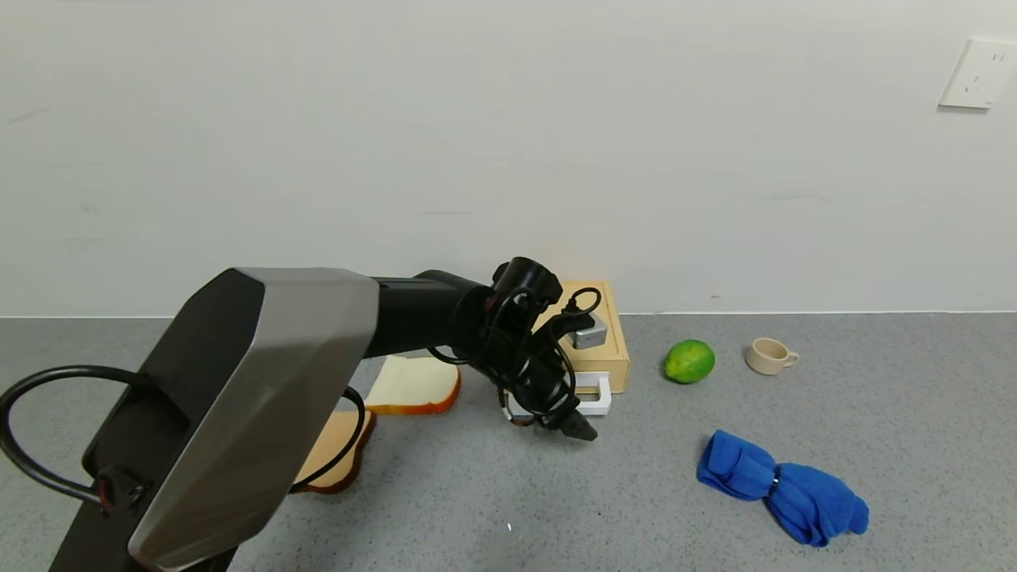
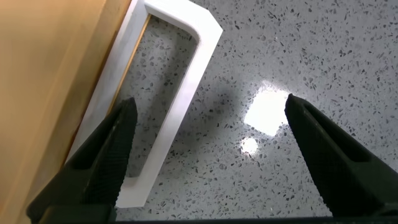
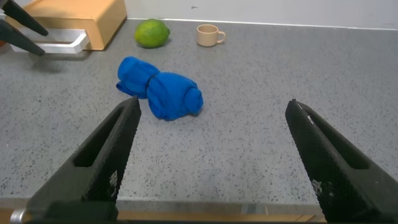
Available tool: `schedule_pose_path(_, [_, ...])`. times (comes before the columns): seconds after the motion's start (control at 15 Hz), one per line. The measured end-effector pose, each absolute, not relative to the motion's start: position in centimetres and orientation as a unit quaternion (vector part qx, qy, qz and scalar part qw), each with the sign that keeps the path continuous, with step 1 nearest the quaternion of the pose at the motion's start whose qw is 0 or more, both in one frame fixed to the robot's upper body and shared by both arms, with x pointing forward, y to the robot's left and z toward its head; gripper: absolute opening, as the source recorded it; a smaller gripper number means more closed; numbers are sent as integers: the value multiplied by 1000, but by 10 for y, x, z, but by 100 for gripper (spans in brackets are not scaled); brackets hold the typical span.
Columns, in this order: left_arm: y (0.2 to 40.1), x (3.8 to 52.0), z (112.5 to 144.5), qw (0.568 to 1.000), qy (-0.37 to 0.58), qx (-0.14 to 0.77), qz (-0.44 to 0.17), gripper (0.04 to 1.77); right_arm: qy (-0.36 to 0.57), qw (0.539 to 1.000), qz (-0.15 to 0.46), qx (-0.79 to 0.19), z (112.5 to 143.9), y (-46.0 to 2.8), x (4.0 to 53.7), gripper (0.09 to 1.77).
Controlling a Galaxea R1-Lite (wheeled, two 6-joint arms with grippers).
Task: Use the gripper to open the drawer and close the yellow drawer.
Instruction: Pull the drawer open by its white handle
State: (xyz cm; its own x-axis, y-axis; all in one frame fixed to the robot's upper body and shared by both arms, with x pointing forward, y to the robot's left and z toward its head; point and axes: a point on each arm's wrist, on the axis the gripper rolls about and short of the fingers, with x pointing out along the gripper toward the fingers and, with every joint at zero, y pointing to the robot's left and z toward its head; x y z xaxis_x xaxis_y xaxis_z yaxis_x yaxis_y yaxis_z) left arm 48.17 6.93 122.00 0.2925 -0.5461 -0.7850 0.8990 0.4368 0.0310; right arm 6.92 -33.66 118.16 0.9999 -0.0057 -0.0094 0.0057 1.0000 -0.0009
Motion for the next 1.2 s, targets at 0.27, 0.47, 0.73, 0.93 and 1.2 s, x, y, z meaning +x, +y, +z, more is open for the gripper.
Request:
schedule_pose_path(0.27, [67,482,1212,761,370,243,-474,172,5,1000,-3,-1,1182,-337,69,171])
schedule_pose_path(0.47, [66,482,1208,759,370,240,-479,172,5,1000,-3,-1,1182,-337,69,171])
schedule_pose_path(0.73, [66,482,1204,754,374,236,-486,172,5,1000,-3,-1,1182,-337,69,171])
schedule_pose_path(0.93, [63,480,1201,745,373,244,-496,172,4,1000,-3,-1,1182,-337,69,171])
schedule_pose_path(1.2, [60,477,1198,739,371,255,-501,172,5,1000,-3,-1,1182,-337,69,171])
